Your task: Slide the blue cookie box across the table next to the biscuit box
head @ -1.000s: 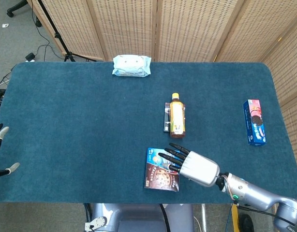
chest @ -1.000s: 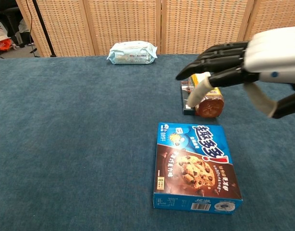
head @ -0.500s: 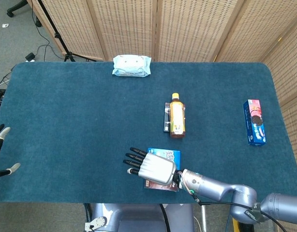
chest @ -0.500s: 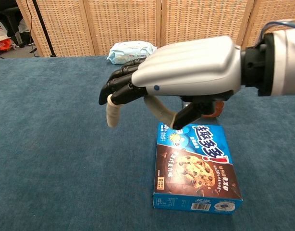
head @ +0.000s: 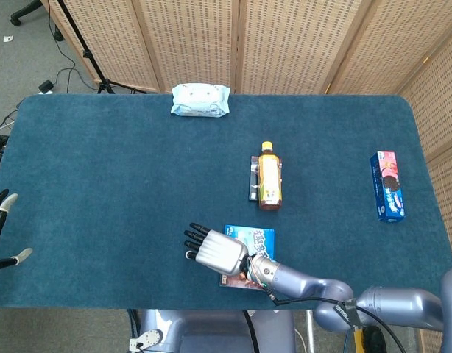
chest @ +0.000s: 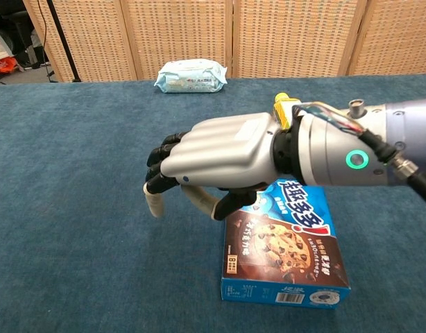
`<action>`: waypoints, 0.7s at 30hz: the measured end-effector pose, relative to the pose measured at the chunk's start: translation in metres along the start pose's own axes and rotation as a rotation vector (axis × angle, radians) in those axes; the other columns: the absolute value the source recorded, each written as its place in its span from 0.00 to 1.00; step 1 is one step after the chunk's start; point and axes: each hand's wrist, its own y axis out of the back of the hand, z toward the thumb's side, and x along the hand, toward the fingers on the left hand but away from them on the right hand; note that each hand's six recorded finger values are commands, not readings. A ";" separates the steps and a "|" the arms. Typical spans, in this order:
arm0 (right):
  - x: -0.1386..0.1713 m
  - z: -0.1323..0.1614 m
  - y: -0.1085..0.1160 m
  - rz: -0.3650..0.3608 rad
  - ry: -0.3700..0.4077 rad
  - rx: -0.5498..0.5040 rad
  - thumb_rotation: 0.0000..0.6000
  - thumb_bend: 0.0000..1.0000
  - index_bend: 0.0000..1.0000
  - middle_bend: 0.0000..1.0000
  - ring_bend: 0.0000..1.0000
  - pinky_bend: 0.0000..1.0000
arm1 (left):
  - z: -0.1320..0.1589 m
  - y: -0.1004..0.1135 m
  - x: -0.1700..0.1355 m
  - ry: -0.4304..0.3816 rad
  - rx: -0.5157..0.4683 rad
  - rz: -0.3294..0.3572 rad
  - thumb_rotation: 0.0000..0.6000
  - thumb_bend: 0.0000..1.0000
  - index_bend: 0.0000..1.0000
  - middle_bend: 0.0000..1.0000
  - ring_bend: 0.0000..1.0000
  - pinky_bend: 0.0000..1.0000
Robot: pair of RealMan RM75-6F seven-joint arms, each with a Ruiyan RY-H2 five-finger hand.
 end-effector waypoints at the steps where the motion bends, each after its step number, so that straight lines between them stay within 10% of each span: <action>1: -0.002 0.001 -0.002 0.005 -0.004 0.004 1.00 1.00 0.30 0.21 0.07 0.05 | 0.000 0.000 0.000 0.000 0.000 -0.001 1.00 0.00 0.00 0.00 0.00 0.00; 21: 0.020 0.015 -0.046 0.185 -0.042 0.171 1.00 1.00 0.48 0.40 0.21 0.09 | 0.001 -0.003 0.001 -0.007 -0.001 -0.013 1.00 0.00 0.00 0.00 0.00 0.00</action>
